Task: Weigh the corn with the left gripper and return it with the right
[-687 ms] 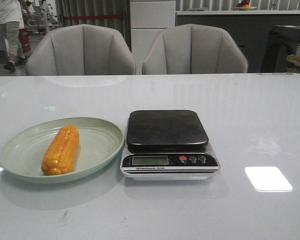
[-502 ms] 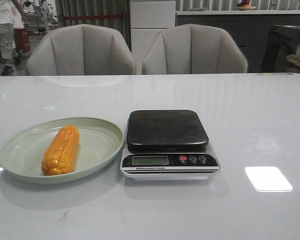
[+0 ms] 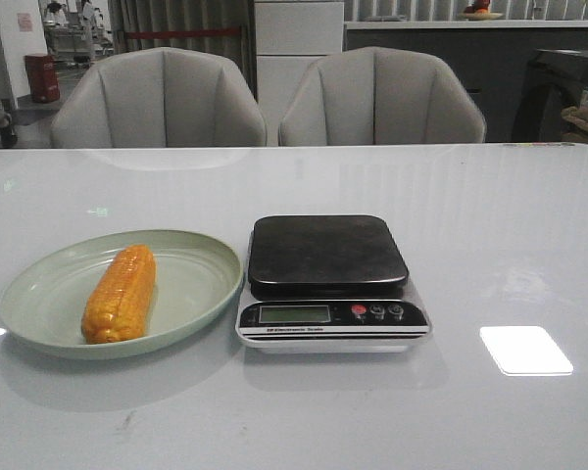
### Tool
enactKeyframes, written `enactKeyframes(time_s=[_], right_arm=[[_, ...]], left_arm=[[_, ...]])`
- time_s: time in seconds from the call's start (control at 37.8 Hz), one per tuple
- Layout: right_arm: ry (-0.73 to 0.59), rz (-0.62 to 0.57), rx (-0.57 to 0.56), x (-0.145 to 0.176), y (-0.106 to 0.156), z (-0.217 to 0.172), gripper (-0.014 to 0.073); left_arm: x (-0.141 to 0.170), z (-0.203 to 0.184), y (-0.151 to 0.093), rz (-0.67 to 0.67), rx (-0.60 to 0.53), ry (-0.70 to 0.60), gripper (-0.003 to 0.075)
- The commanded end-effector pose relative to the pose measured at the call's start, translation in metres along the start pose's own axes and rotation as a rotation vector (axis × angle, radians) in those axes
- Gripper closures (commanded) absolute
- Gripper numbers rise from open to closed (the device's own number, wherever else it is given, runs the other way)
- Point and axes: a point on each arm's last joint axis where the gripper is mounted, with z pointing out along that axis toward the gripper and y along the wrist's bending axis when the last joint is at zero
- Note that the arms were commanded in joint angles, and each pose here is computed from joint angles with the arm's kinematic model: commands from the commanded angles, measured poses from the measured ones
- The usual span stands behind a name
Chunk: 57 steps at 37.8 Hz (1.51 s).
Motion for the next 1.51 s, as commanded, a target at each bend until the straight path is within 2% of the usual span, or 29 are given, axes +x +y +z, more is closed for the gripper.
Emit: enactKeyframes(time_s=[0.0,0.16,0.34,0.45,0.53,0.69,0.9,1.27,1.35,1.43,1.48], right_arm=[[-0.095,-0.02,-0.001,-0.005,0.0,-0.002,0.0409],[-0.095,-0.02,-0.001,-0.005,0.0,-0.002,0.0409],[-0.095,-0.02,-0.001,-0.005,0.0,-0.002,0.0409],[-0.095,-0.02,-0.001,-0.005,0.0,-0.002,0.0409],[-0.095,-0.02,-0.001,-0.005,0.0,-0.002,0.0409],[-0.095,-0.02,-0.001,-0.005,0.0,-0.002,0.0409],[-0.095,-0.02,-0.001,-0.005,0.0,-0.002,0.0409],[-0.095,-0.02,-0.001,-0.005,0.0,-0.002,0.0409],[-0.095,-0.02,-0.001,-0.005,0.0,-0.002,0.0409],[-0.095,-0.02,-0.001,-0.005,0.0,-0.002,0.0409],[-0.095,-0.02,-0.001,-0.005,0.0,-0.002,0.0409]], left_arm=[[0.002,0.0,-0.001,-0.001,0.024,-0.069,0.0606],[0.0,0.0,-0.002,-0.001,0.029,-0.087,0.0606],[-0.025,-0.006,-0.008,0.05,0.093,-0.344,0.0606],[-0.044,-0.01,-0.01,0.051,0.092,-0.377,0.0606],[-0.061,-0.01,-0.01,0.051,0.077,-0.345,0.0606],[-0.091,0.0,-0.01,-0.019,0.039,-0.183,0.0606],[-0.105,0.016,-0.01,-0.021,-0.003,0.023,0.0606],[-0.103,0.027,-0.011,-0.028,-0.007,0.076,0.0599],[-0.105,0.026,-0.01,-0.005,-0.014,0.077,0.0542],[-0.11,0.025,-0.009,0.015,-0.025,0.088,0.0427],[-0.112,0.026,-0.01,0.015,-0.025,0.103,0.0324]])
